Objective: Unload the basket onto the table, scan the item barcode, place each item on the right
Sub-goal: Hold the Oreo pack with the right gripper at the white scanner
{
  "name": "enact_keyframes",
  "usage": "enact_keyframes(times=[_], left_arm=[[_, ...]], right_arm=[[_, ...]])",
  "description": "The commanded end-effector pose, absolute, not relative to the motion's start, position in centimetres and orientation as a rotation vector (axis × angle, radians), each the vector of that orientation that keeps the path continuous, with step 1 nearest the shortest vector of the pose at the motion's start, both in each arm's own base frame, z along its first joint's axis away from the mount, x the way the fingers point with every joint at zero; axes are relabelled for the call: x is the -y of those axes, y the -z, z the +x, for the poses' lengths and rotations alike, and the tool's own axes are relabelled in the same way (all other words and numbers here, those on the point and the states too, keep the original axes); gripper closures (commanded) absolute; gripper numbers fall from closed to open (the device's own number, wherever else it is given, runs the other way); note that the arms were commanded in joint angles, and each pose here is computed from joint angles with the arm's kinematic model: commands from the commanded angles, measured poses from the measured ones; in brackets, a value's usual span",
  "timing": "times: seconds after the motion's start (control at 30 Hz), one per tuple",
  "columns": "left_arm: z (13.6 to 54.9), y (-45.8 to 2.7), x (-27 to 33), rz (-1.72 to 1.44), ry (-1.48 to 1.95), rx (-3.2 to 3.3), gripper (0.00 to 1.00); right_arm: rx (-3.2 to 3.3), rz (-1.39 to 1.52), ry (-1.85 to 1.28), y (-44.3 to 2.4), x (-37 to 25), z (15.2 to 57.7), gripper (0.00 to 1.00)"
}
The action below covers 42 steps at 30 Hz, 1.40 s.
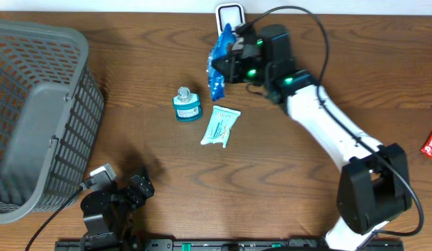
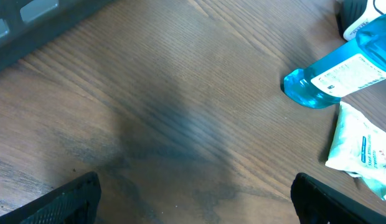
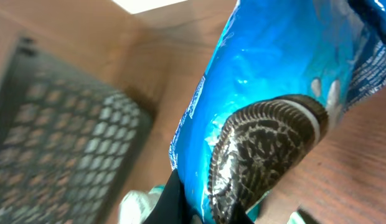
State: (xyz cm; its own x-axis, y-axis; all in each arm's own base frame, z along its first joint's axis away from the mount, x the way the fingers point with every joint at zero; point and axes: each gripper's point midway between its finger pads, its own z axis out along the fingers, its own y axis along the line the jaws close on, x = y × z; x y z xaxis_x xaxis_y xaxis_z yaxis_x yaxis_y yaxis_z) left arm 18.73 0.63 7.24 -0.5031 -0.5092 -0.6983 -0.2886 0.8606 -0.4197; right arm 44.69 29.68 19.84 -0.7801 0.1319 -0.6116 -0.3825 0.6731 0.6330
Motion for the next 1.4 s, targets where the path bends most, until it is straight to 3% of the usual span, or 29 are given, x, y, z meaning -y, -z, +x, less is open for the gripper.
enact_keyframes(times=[0.0,0.37,0.57,0.93,1.37], left_arm=[[18.4,-6.7,-0.5,-0.582,0.310,-2.150,0.02],[18.4,-6.7,-0.5,-0.582,0.310,-2.150,0.02],[18.4,-6.7,-0.5,-0.582,0.310,-2.150,0.02],[18.4,-6.7,-0.5,-0.582,0.310,-2.150,0.02],[18.4,-6.7,-0.5,-0.582,0.310,-2.150,0.02]], right_arm=[[-2.191,0.028,-0.763,-18.9,-27.2,48.5,0.99],[-2.066,0.291,-0.820,-18.4,-29.1,58.3,0.98],[-2.063,0.660,-0.902,-17.2,-29.7,62.3,0.98],[-1.999,0.933,-0.934,-13.5,-28.4,64.4,0.98],[-2.017,0.935,-0.862,-11.5,-24.9,65.8,0.98]])
